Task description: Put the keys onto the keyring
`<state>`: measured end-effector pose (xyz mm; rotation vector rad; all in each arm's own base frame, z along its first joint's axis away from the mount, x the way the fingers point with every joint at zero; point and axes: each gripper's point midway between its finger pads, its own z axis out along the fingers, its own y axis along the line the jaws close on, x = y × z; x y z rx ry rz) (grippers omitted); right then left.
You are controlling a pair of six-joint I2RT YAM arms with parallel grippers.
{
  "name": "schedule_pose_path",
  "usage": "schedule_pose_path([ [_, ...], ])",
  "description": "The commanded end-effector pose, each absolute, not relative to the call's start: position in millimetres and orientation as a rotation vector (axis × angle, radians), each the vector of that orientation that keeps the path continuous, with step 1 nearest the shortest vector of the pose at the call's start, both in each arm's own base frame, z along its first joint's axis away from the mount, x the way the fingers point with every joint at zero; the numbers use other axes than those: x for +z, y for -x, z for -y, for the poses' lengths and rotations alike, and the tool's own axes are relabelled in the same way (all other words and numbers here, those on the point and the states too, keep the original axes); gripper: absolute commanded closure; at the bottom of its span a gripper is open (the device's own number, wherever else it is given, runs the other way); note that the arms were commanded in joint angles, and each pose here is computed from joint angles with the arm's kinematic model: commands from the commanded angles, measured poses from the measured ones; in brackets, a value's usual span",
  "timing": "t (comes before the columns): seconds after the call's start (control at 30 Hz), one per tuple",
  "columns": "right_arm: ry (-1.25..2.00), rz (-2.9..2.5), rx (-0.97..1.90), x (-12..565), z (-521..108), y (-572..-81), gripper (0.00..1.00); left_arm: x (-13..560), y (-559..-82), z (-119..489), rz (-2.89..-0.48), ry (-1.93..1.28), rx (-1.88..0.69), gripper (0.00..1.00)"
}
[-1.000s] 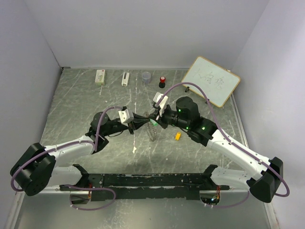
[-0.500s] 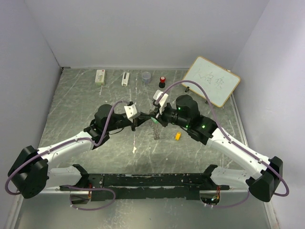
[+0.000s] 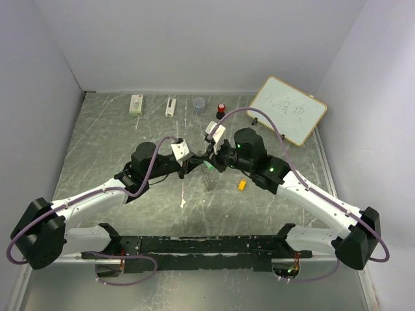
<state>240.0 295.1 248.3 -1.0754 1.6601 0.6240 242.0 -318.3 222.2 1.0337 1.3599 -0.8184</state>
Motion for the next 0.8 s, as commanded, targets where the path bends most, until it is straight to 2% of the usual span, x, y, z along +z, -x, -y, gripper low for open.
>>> schedule_pose_path([
  [0.0,1.009,-1.578,0.672,277.8,-297.8,-235.7,1.00,251.8,-246.2,317.7,-1.280,-0.972,-0.792,0.77],
  [0.27,0.963,-1.522,0.740,282.2,-283.5,-236.2,1.00,257.4,-231.0,309.7,-1.179,-0.944,-0.821,0.68],
  [0.77,0.892,-1.399,1.048,297.7,-274.6,-227.3,1.00,267.3,-220.9,308.0,-1.113,-0.934,-0.854,0.64],
])
